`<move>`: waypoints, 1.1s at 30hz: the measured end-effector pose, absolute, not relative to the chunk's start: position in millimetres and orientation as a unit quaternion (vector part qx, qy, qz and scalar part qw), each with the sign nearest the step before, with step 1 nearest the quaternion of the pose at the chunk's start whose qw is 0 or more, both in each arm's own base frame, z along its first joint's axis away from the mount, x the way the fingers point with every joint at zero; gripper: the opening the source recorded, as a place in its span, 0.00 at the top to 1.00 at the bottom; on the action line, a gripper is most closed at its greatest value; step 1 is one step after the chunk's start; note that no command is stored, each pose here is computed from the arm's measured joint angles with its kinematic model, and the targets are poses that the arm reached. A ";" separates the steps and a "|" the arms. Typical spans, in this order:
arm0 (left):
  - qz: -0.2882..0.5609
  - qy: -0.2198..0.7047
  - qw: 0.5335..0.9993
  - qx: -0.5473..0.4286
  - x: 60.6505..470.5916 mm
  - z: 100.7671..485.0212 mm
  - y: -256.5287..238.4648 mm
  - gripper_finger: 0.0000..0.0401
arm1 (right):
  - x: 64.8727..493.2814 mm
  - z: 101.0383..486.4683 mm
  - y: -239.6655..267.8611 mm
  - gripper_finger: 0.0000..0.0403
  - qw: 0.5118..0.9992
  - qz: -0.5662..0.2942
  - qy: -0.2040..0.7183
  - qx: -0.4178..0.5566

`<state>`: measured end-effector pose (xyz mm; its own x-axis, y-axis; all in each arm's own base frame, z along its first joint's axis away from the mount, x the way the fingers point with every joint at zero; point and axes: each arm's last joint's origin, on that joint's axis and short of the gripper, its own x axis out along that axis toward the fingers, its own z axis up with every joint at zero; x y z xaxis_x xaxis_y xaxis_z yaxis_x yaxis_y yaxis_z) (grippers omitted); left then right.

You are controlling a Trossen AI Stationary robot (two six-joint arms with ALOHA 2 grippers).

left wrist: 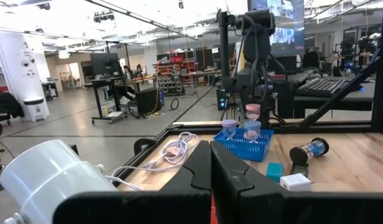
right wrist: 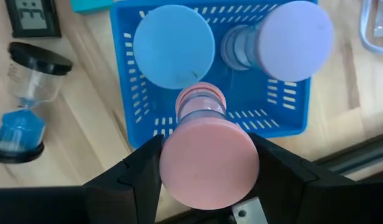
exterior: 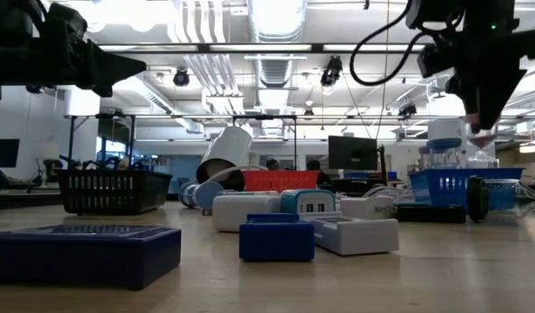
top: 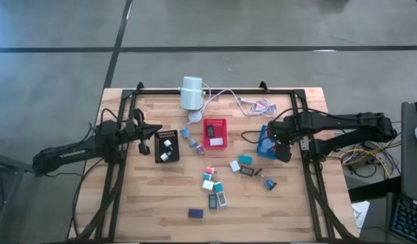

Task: Pick & Place Office items
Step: Put the pink hourglass into the blue basket

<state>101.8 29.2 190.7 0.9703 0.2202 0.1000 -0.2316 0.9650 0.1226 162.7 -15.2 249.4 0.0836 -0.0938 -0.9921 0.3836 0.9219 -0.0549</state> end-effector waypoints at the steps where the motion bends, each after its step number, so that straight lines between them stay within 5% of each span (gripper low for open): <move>1: 0.114 -0.043 0.990 0.067 101.8 190.7 29.2 1.00 | 162.9 246.5 -15.3 0.52 0.728 -0.164 0.656 0.110; 33: 0.114 -0.044 0.991 0.051 101.8 190.6 29.3 1.00 | 168.8 205.9 -61.1 0.51 0.703 -0.197 0.673 0.120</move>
